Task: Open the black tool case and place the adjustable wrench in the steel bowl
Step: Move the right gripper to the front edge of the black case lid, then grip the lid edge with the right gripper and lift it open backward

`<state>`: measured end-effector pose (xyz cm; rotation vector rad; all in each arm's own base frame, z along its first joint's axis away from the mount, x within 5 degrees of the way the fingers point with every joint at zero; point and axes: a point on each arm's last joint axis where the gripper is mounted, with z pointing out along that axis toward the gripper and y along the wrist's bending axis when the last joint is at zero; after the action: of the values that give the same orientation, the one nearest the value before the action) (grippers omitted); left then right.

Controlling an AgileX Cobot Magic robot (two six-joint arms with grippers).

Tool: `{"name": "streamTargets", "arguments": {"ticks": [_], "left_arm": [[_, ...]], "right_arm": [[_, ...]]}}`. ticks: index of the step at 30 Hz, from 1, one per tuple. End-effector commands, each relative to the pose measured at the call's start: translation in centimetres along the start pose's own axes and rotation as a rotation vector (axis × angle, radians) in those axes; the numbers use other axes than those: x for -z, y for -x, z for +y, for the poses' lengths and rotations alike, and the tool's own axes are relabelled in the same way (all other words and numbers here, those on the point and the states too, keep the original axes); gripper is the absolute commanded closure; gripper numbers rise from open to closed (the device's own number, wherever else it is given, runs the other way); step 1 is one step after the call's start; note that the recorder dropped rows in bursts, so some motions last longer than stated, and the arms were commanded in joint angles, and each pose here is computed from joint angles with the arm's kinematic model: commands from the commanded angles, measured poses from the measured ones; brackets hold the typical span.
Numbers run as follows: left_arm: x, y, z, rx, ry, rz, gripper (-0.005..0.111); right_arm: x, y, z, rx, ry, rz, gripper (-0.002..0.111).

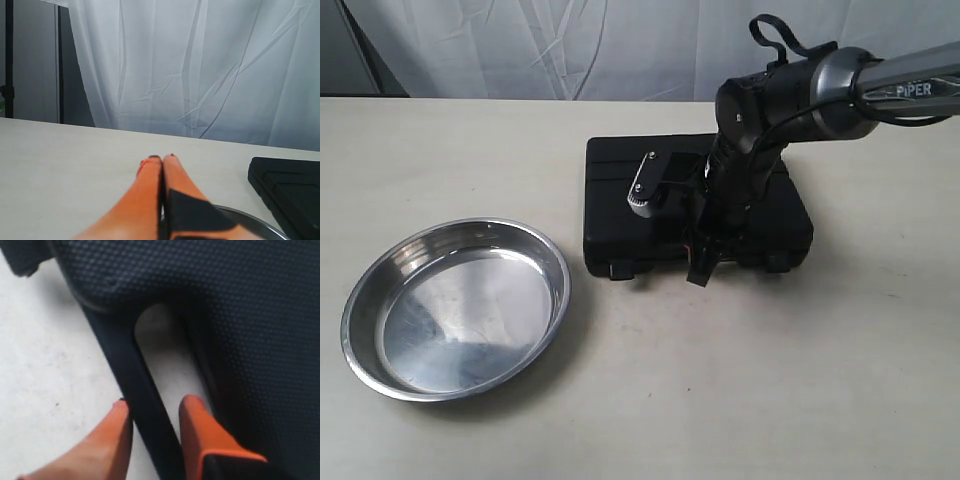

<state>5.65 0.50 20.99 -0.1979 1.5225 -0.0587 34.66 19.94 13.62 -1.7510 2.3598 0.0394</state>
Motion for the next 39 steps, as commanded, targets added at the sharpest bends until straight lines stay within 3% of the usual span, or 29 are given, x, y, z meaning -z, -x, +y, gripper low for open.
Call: {"name": "streamTargets", "arguments": {"ticks": [1,12,26,39], "left_arm": [[0.0,-0.1,0.0,0.001,-0.005,-0.003,0.107],[0.0,-0.1,0.0,0.001,-0.005,-0.005,0.107],[0.0,-0.1,0.0,0.001,-0.005,-0.005,0.107],[0.0,-0.1,0.0,0.001,-0.005,-0.005,0.107]], "right_arm": [[-0.3,-0.3,0.3,-0.003,0.033,0.030,0.110],[2.8,-0.8,1.2,-0.001,0.093,0.079,0.109],[8.5,-0.1,0.8,0.009,-0.057,-0.068,0.109],[13.4,1.0,-2.1,-0.248,-0.171,-0.147,0.109]]}}
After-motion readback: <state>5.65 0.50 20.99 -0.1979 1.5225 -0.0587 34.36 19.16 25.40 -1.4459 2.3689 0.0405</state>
